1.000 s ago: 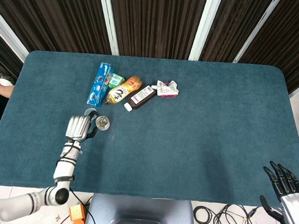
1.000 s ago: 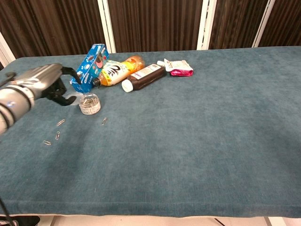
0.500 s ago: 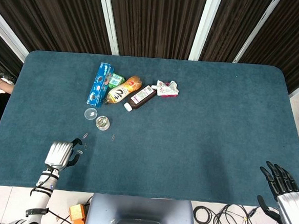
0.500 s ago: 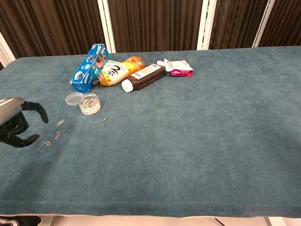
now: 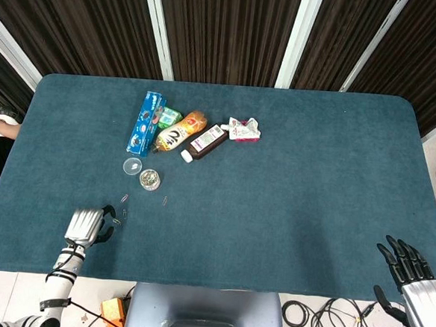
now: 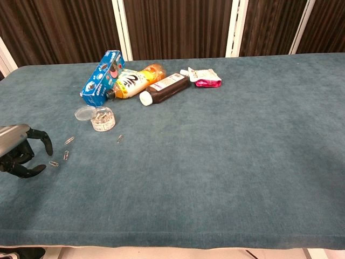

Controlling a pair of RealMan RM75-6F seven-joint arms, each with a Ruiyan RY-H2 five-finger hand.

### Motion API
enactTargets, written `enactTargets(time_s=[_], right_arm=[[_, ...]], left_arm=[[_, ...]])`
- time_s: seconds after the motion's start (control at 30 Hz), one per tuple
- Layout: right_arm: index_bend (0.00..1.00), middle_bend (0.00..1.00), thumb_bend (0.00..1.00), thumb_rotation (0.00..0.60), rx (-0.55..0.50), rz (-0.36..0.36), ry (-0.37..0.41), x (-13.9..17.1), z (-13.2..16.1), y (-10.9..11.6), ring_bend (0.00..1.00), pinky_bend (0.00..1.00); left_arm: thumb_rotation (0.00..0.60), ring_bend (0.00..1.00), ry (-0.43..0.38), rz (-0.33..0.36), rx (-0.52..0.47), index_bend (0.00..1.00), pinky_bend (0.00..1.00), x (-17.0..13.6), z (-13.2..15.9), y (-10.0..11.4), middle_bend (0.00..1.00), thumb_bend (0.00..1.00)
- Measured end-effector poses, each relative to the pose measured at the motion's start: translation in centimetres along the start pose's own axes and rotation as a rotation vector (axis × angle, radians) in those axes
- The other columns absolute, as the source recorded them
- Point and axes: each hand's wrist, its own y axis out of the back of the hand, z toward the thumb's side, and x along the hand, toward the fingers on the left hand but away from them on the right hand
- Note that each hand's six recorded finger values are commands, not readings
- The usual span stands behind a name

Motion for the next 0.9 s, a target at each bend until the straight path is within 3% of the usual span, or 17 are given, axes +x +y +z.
enactTargets(time_s=[0.37,0.9], right_arm=[[0.00,0.00,0.32,0.600,0.005,0.002,-0.001,0.0,0.0,-0.1,0.00,0.13],[0.00,0.00,0.32,0.600,0.008,0.004,0.001,0.0,0.1,-0.2,0.00,0.13]], left_arm=[[0.600,1.00,0.005,-0.017,0.007,0.53,1.00,1.5,0.1,-0.7,1.00,0.32],[0.600,1.00,0.024,-0.063,0.033,0.51,1.00,1.7,-0.1,-0.9,1.00,0.32]])
